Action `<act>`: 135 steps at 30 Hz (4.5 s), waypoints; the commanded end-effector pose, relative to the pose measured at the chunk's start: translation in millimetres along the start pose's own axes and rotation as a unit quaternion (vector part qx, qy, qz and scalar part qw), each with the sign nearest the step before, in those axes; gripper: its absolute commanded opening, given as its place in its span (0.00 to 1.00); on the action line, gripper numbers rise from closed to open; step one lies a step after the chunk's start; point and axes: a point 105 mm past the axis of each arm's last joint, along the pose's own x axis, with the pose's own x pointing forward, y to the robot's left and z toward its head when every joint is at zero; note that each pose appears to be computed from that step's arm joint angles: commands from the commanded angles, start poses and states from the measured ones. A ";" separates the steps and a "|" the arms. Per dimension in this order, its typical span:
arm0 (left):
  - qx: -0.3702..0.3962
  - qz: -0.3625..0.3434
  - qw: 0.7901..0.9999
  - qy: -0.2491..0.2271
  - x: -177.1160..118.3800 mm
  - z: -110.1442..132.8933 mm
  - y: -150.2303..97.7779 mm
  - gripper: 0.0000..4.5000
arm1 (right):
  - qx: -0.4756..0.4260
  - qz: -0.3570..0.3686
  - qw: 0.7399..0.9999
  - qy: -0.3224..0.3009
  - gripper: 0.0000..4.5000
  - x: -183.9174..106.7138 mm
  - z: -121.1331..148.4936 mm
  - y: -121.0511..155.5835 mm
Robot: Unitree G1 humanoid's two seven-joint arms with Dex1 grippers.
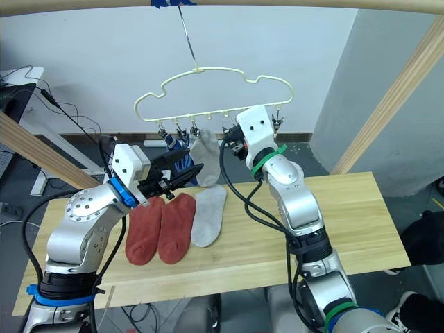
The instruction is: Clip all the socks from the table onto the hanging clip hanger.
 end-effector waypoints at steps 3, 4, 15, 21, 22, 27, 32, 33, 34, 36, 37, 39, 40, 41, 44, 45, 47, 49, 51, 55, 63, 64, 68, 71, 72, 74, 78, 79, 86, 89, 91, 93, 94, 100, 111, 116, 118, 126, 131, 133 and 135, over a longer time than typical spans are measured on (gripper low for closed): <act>0.012 -0.002 1.000 -0.009 -2.2 2.5 0.0 0.56 | 0.003 -0.004 0.999 -0.044 0.53 1.7 22.0 -1.0; 0.011 -0.002 1.000 -0.008 -2.4 1.4 -0.5 0.56 | 0.004 -0.005 0.999 -0.045 0.53 2.2 22.5 -1.4; 0.009 0.011 1.000 0.012 -2.0 -18.7 -6.6 0.56 | 0.012 -0.015 0.999 -0.049 0.00 4.1 23.6 -5.5; -0.005 0.020 0.998 0.060 4.2 -53.2 -22.9 0.60 | 0.015 -0.016 0.999 -0.049 0.00 3.9 23.9 -7.1; -0.010 0.020 0.997 0.069 5.0 -58.9 -25.8 0.64 | 0.015 -0.015 0.999 -0.049 0.00 3.9 23.9 -6.9; -0.042 0.076 0.990 0.107 16.5 -95.0 -33.5 0.90 | 0.017 -0.010 0.999 -0.047 0.00 2.8 23.7 -5.5; -0.092 0.144 0.974 0.150 23.9 -127.4 -27.5 0.99 | 0.018 -0.007 0.999 -0.044 0.00 1.4 22.5 -4.5; -0.099 0.160 0.970 0.151 25.3 -130.8 -24.8 0.99 | 0.018 -0.007 0.999 -0.044 0.00 1.0 22.3 -4.2; -0.104 0.171 0.968 0.151 26.3 -132.9 -22.9 0.99 | 0.018 -0.006 0.999 -0.043 0.00 0.8 22.1 -4.0; -0.109 0.171 0.966 0.157 29.2 -136.9 -24.1 0.99 | 0.018 -0.006 0.999 -0.042 0.00 0.1 21.5 -3.7; -0.112 0.174 0.962 0.181 29.8 -144.9 -25.4 0.99 | 0.018 -0.005 0.999 -0.041 0.00 -0.2 21.3 -3.3; -0.122 0.172 0.958 0.196 31.9 -151.8 -27.9 0.99 | 0.018 -0.004 0.999 -0.041 0.00 -0.7 21.3 -2.6; -0.124 0.174 0.956 0.204 32.1 -154.8 -28.0 0.99 | 0.018 -0.003 0.999 -0.041 0.00 -0.8 21.4 -2.2; -0.131 0.174 0.952 0.215 31.6 -159.2 -28.9 0.99 | 0.019 -0.003 0.999 -0.040 0.00 -0.9 21.5 -2.0; -0.129 0.171 0.947 0.240 30.6 -168.3 -30.8 0.99 | 0.019 -0.002 0.999 -0.040 0.00 -1.4 21.6 -1.2; -0.129 0.168 0.946 0.244 30.6 -169.7 -31.6 0.99 | 0.019 -0.002 0.999 -0.040 0.00 -1.6 21.6 -0.9; -0.122 0.163 0.945 0.256 30.5 -173.4 -32.7 0.99 | 0.020 -0.001 0.999 -0.041 0.00 -1.7 22.0 -0.4; -0.110 0.158 0.944 0.270 28.9 -177.1 -33.2 0.99 | 0.021 -0.001 0.999 -0.041 0.00 -1.7 22.2 0.0; -0.103 0.159 0.941 0.280 25.7 -181.1 -32.4 0.91 | 0.021 -0.001 0.999 -0.041 0.00 -1.7 22.3 0.1; -0.097 0.156 0.938 0.293 20.9 -186.3 -32.8 0.67 | 0.024 -0.001 0.999 -0.040 0.00 -1.6 22.2 0.4; -0.096 0.159 0.935 0.303 14.4 -191.8 -34.3 0.18 | 0.027 -0.001 0.999 -0.040 0.00 -1.0 22.0 1.1; -0.097 0.158 0.935 0.303 14.0 -192.3 -35.3 0.13 | 0.027 -0.001 0.999 -0.040 0.00 -0.9 21.9 1.0; -0.093 0.143 0.942 0.291 17.4 -189.3 -40.8 0.01 | 0.026 -0.002 0.999 -0.040 0.00 -1.1 21.8 0.6; -0.062 0.119 0.963 0.234 29.1 -170.3 -44.7 0.01 | 0.026 -0.004 0.999 -0.042 0.00 -1.5 22.9 -0.2; -0.052 0.111 0.971 0.206 34.7 -160.1 -46.2 0.01 | 0.026 -0.005 0.999 -0.043 0.00 -1.6 23.3 -0.5; -0.029 0.095 0.985 0.139 45.8 -135.1 -49.0 0.01 | 0.026 -0.005 0.999 -0.045 0.00 -2.0 24.2 -0.9; 0.038 0.091 0.994 0.041 58.9 -92.5 -46.1 0.01 | 0.028 -0.003 0.998 -0.051 0.00 -2.7 28.2 -0.4; 0.054 0.094 0.994 0.027 61.1 -85.4 -44.5 0.01 | 0.029 -0.001 0.998 -0.053 0.00 -2.9 29.4 0.2; 0.087 0.103 0.990 -0.029 73.6 -58.2 -40.9 0.01 | 0.044 0.019 0.997 -0.058 0.00 -4.5 33.0 7.7; 0.071 0.101 0.991 -0.042 78.3 -51.7 -41.8 0.01 | 0.050 0.028 0.997 -0.056 0.00 -5.0 32.7 10.9; 0.052 0.095 0.993 -0.054 80.9 -46.3 -43.4 0.01 | 0.052 0.030 0.997 -0.055 0.00 -5.4 32.3 11.8; 0.034 0.093 0.993 -0.063 82.3 -41.9 -43.7 0.01 | 0.054 0.032 0.997 -0.054 0.00 -5.8 31.8 12.5; 0.027 0.095 0.993 -0.067 82.5 -40.0 -42.9 0.01 | 0.054 0.032 0.997 -0.053 0.00 -5.9 31.4 12.7; -0.018 0.105 0.991 -0.083 82.0 -32.6 -37.9 0.01 | 0.054 0.033 0.997 -0.050 0.00 -6.7 30.2 13.1; -0.053 0.101 0.989 -0.095 82.3 -27.7 -40.2 0.01 | 0.055 0.033 0.997 -0.046 0.00 -6.6 27.8 13.2; -0.066 0.108 0.986 -0.106 82.9 -22.1 -37.3 0.01 | 0.053 0.030 0.997 -0.042 0.00 -6.7 25.6 12.4; -0.066 0.107 0.986 -0.108 83.2 -20.7 -37.4 0.01 | 0.051 0.028 0.997 -0.041 0.00 -6.8 24.9 12.0; -0.073 0.107 0.984 -0.121 83.9 -12.5 -36.7 0.01 | 0.038 0.033 0.998 -0.040 0.00 -6.7 23.1 14.2; -0.075 0.108 0.984 -0.122 84.1 -10.7 -36.1 0.01 | 0.036 0.034 0.998 -0.040 0.00 -6.5 22.7 15.1; -0.075 0.108 0.984 -0.124 84.5 -9.5 -36.0 0.01 | 0.039 0.031 0.998 -0.040 0.00 -6.4 22.6 14.2; -0.074 0.108 0.983 -0.125 84.9 -8.4 -35.7 0.00 | 0.042 0.027 0.998 -0.041 0.06 -6.4 22.9 13.1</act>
